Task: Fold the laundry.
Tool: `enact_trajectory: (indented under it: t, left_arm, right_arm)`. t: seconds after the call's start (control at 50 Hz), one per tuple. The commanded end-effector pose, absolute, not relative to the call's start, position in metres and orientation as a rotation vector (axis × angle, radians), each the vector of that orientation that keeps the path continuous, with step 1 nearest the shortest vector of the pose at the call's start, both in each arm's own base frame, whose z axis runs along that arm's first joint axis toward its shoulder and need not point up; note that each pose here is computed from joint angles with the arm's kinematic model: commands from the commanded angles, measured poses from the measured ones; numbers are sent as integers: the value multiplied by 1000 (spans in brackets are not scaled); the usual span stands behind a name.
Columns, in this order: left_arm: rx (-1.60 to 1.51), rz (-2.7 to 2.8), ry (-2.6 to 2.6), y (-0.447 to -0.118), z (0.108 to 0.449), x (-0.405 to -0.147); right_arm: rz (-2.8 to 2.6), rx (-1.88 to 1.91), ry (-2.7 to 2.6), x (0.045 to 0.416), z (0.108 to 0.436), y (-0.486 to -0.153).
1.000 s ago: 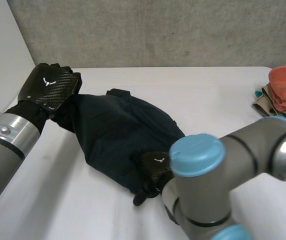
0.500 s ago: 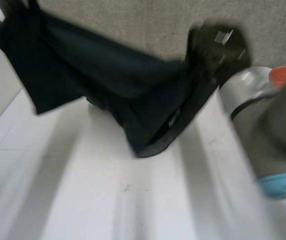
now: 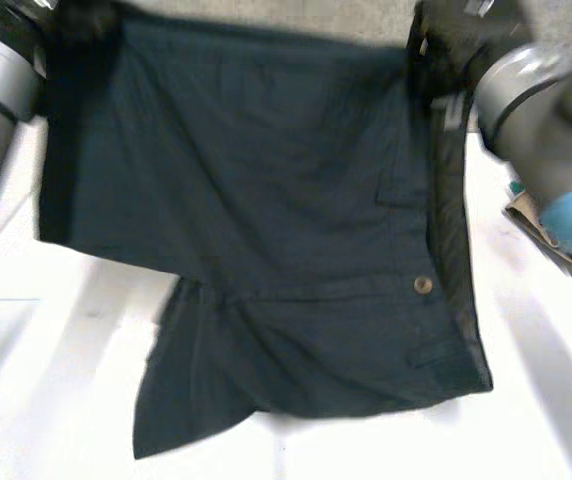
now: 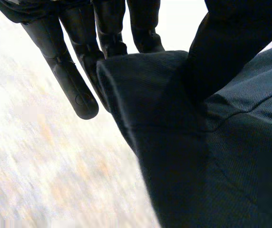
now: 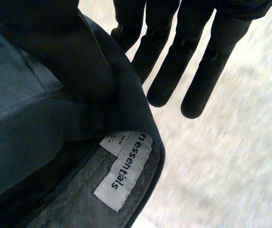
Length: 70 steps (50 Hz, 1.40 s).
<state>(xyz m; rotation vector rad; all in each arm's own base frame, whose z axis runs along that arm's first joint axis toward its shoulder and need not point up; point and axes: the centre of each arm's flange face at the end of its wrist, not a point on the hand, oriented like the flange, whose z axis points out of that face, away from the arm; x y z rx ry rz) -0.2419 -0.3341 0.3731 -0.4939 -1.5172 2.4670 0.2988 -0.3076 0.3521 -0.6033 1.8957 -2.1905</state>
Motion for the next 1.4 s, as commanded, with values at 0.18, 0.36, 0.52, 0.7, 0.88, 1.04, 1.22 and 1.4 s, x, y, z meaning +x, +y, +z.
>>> enact_trajectory:
  t: [0.18, 0.36, 0.52, 0.7, 0.88, 1.04, 1.22, 1.4]
  left_arm:
    - [-671, 2448, -1516, -444, 220, -312]
    - [-558, 2507, -1439, -444, 232, -327]
    - [-509, 2521, -1480, -401, 275, -319]
    - [-702, 2313, -1766, -289, 287, -287]
    - [-998, 1798, -2077, -178, 231, -272]
    - [-1109, 1470, -2275, -133, 181, -252]
    - [-1075, 1430, -2353, -159, 142, -251]
    - [-1000, 1663, -2242, -198, 143, -263]
  right_arm:
    - [-2291, -518, 2032, 337, 206, -421]
    - [-2621, -579, 1890, 341, 232, -434]
    - [-2382, -892, 1913, 335, 268, -395]
    - [-1928, -1174, 2038, 287, 271, -340]
    - [-1471, -1518, 2130, 242, 229, -267]
    - [-1210, -1681, 2145, 211, 197, -222]
    - [-1328, -1701, 2073, 209, 170, -220]
    - [-1620, -1692, 1992, 215, 144, -246]
